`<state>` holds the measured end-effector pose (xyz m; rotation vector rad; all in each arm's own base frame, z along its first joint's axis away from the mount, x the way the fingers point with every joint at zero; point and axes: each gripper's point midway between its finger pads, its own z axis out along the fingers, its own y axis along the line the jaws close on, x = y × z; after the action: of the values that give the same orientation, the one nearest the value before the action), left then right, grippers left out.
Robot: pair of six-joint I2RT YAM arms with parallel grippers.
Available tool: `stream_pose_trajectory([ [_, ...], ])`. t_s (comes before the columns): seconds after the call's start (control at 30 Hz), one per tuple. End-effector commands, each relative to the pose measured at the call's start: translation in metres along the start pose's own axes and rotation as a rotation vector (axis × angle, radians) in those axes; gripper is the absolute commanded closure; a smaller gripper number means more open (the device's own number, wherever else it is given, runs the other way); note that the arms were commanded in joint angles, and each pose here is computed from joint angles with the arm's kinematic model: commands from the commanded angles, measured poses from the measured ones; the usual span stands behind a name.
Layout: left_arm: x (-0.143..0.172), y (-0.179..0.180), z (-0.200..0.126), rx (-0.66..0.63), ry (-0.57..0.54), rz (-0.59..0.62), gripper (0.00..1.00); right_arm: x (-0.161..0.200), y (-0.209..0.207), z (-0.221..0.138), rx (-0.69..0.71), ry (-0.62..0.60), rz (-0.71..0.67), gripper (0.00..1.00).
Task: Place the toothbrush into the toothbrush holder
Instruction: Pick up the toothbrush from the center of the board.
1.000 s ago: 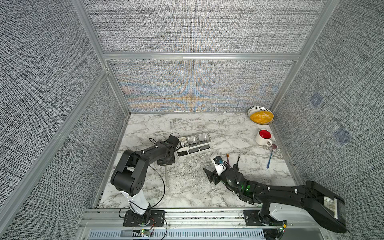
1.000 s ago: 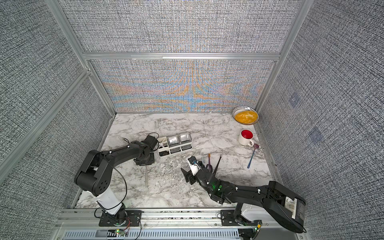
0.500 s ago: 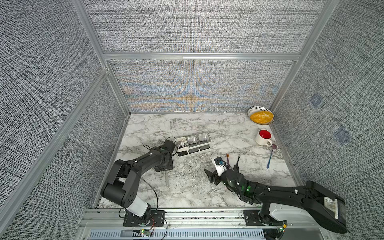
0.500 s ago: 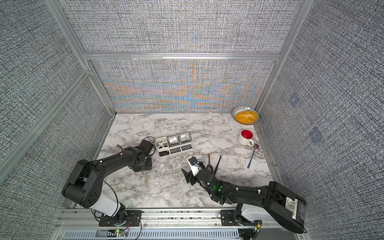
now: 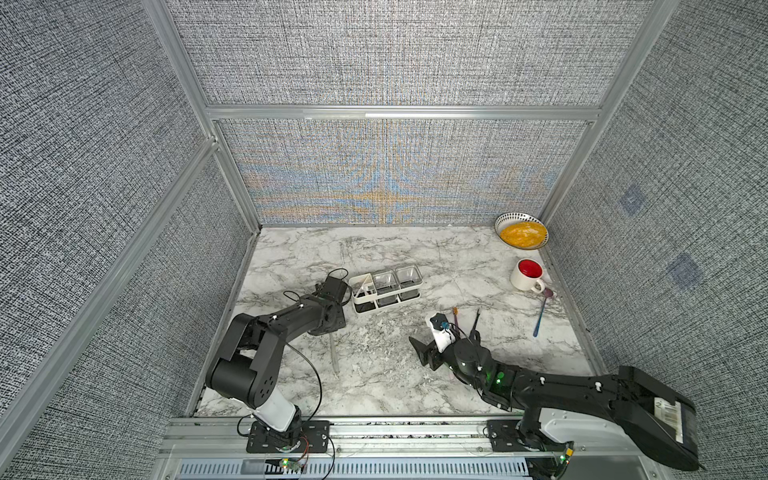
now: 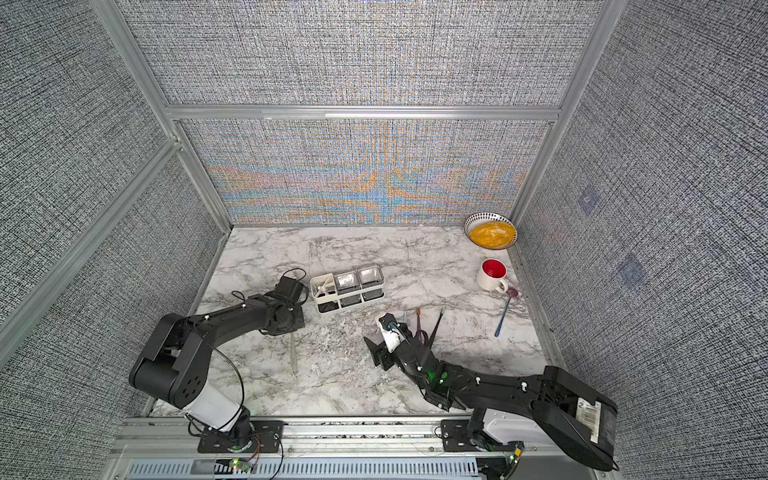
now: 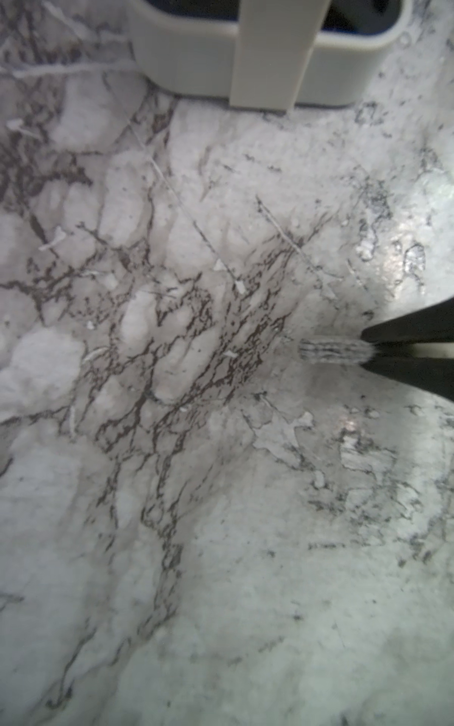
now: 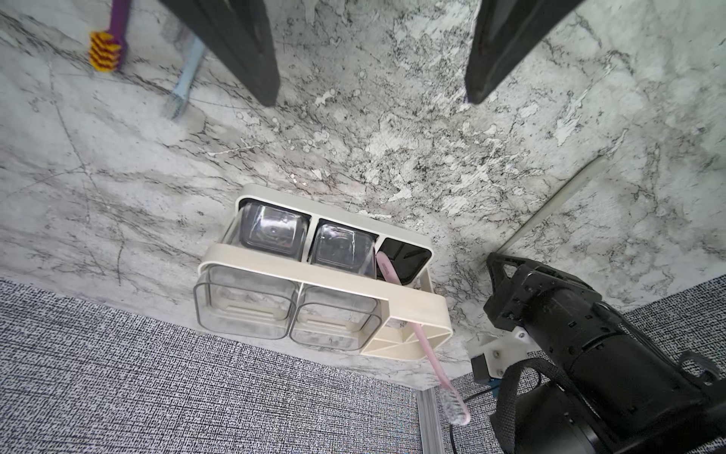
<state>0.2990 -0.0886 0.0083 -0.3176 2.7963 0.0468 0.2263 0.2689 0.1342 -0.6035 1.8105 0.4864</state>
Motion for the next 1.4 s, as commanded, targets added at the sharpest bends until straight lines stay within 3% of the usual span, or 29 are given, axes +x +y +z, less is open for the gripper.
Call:
stream_pose_trajectory([
  [0.0,0.032,0.018,-0.007,-0.054,0.133,0.049,0.96,0.0,-0.001,0.002,0.01,0.003,-0.003,0.23],
  [0.27,0.008,0.009,-0.04,0.006,0.042,0.074,0.99,0.003,0.004,0.008,-0.007,0.014,0.002,0.23],
  [0.57,-0.03,0.009,-0.099,0.046,-0.134,0.093,1.0,0.003,0.003,0.006,-0.007,0.007,0.013,0.23],
  [1.1,-0.151,-0.031,-0.212,0.231,-0.695,0.057,1.0,0.003,0.008,0.011,-0.025,0.003,0.026,0.23],
  [1.37,-0.2,-0.05,-0.241,0.262,-0.94,0.033,1.0,0.003,0.009,0.012,-0.024,0.002,0.025,0.23],
])
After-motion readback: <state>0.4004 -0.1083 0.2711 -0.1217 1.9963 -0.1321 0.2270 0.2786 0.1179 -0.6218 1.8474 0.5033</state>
